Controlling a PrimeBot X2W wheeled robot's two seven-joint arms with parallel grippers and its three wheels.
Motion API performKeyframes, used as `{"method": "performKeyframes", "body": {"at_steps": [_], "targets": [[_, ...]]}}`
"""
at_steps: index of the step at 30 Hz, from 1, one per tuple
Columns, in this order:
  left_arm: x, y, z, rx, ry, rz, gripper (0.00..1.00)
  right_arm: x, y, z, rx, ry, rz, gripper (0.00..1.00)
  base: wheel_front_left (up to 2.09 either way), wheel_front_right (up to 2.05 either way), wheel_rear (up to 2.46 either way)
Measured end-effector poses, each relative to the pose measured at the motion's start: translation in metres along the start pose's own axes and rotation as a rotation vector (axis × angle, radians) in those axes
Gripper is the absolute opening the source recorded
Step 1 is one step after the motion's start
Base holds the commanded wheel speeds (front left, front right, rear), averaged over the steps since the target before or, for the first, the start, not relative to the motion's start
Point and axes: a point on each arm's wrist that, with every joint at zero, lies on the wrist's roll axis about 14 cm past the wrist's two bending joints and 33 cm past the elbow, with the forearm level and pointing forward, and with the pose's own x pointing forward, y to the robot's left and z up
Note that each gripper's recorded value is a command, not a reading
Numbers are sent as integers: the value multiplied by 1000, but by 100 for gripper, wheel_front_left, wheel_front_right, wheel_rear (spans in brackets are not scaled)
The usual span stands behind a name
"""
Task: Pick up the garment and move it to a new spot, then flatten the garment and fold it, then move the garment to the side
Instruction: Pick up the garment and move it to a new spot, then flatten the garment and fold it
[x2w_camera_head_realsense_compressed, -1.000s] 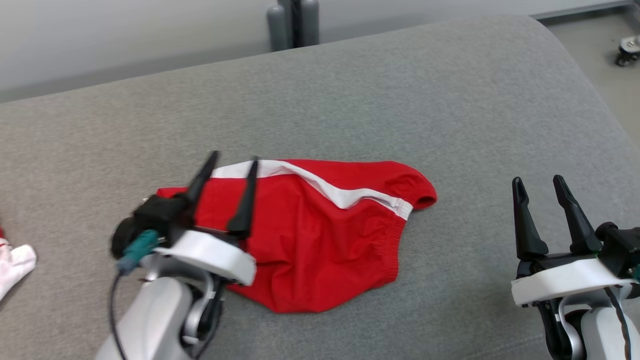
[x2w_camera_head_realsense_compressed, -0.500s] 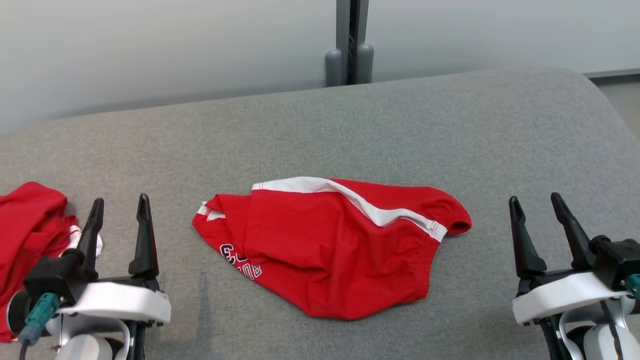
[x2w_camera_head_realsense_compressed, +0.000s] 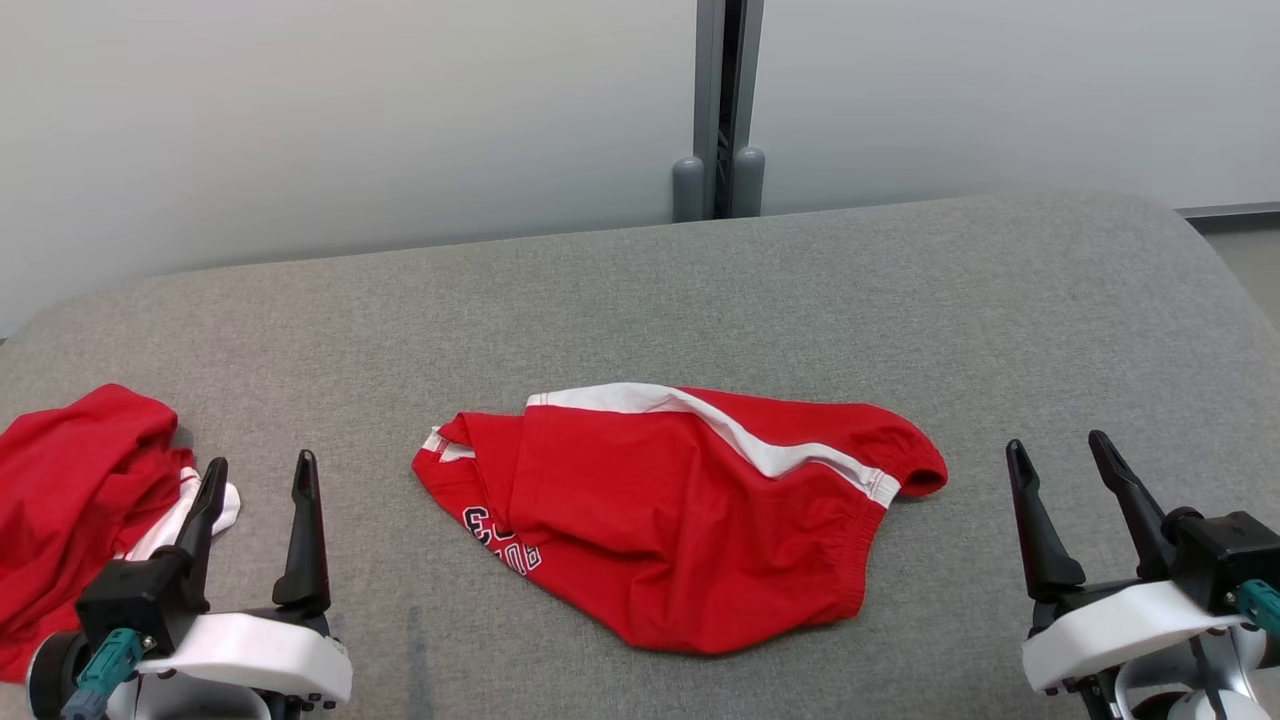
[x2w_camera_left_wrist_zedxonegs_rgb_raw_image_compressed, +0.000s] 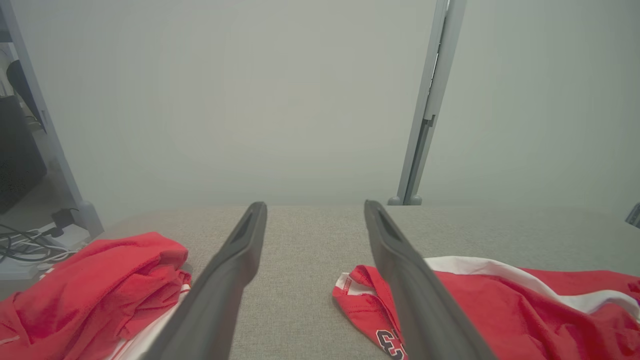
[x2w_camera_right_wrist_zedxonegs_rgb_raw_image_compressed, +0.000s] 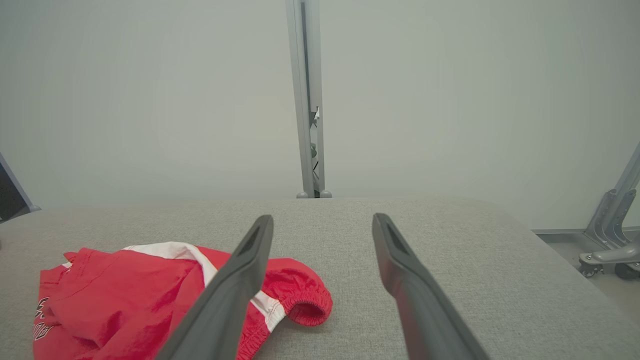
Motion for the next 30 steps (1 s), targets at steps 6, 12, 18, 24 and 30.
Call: {"method": "performKeyframes", "body": {"at_steps": [6,12,18,24,30], "targets": [[1,-3,-3,1,14,-9,100,0,-1,3,-2,-7,-2,100,0,0,0],[2,-3,-6,1,23,-11,100,1,-2,1,-1,-3,-7,100,0,0,0],[1,-4,-7,-1,29,-12,100,1,-3,1,-1,-2,-8,100,0,0,0],[1,-3,-8,-1,33,-9,100,2,-2,0,-1,0,-6,100,0,0,0],[1,-3,-8,0,36,-6,100,4,-1,-1,0,4,-3,100,0,0,0]]}}
